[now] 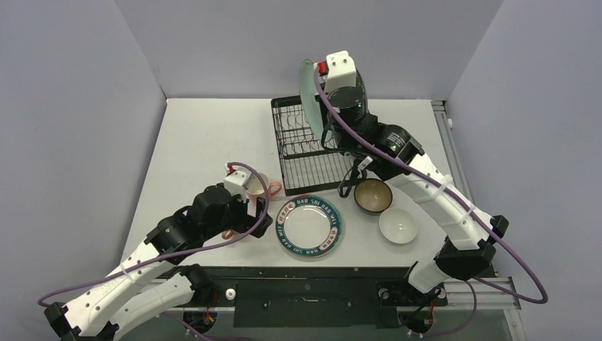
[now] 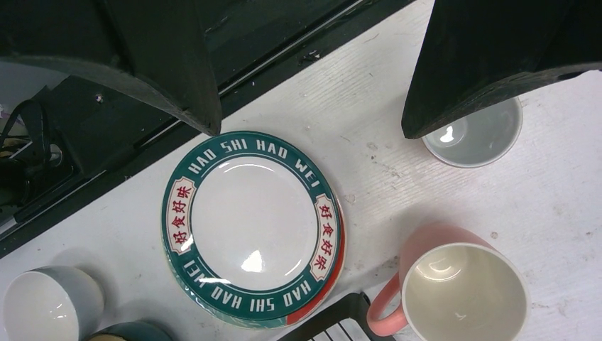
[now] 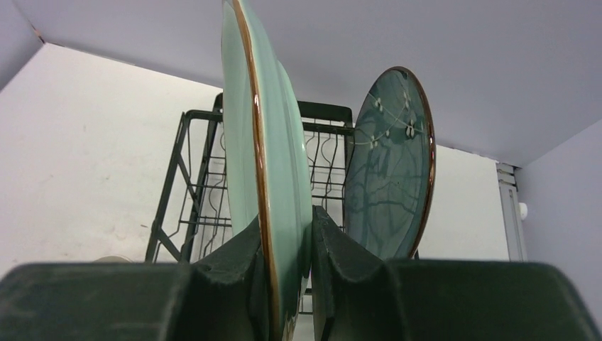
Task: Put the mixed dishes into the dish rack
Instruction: Insert the plate into the dish rack.
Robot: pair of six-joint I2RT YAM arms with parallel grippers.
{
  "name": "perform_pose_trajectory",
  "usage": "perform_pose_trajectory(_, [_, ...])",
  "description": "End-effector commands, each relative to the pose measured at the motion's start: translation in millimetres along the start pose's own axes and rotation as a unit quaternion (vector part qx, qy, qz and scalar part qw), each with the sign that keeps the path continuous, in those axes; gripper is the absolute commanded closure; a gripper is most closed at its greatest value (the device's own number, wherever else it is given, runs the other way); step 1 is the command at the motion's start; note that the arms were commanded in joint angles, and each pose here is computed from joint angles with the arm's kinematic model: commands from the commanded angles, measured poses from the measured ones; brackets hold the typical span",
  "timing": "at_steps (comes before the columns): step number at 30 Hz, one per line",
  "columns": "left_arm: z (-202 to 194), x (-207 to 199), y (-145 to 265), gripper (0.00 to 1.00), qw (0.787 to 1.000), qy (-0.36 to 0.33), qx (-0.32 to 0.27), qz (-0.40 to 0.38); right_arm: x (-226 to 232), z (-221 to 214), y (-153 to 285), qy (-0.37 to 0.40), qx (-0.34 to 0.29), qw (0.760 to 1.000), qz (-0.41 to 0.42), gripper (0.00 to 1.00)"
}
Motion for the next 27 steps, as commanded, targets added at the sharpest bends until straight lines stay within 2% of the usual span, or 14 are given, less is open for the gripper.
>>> perform_pose_trajectory(1, [7.1, 0.7, -1.8, 0.04, 1.0, -0.004, -0.016, 0.001, -17.0, 35.1, 0.4, -0.035, -0.074, 0.995, -0.053, 1.0])
perform_pose_trajectory(14, [8.9, 4.9, -4.6, 0.04, 1.0, 0.001, -0.015, 0.008, -24.0, 22.5, -18.0, -0.001, -0.056, 0.994, -0.095, 1.0])
perform_pose_trajectory(27, [10.1, 6.4, -5.2, 0.04, 1.0, 0.004, -0.016, 0.01, -38.5, 6.1, -37.6, -0.001, -0.038, 0.993, -0.108, 1.0])
Point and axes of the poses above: each gripper's point midway between its finger pads, its own y axis back along the fingers, its own x axis along the line the jaws close on, z = x × y, the point moved 5 cm from there along y, back along the fingers, and after that the axes turned 9 degrees about y, right-handed, at the moved point
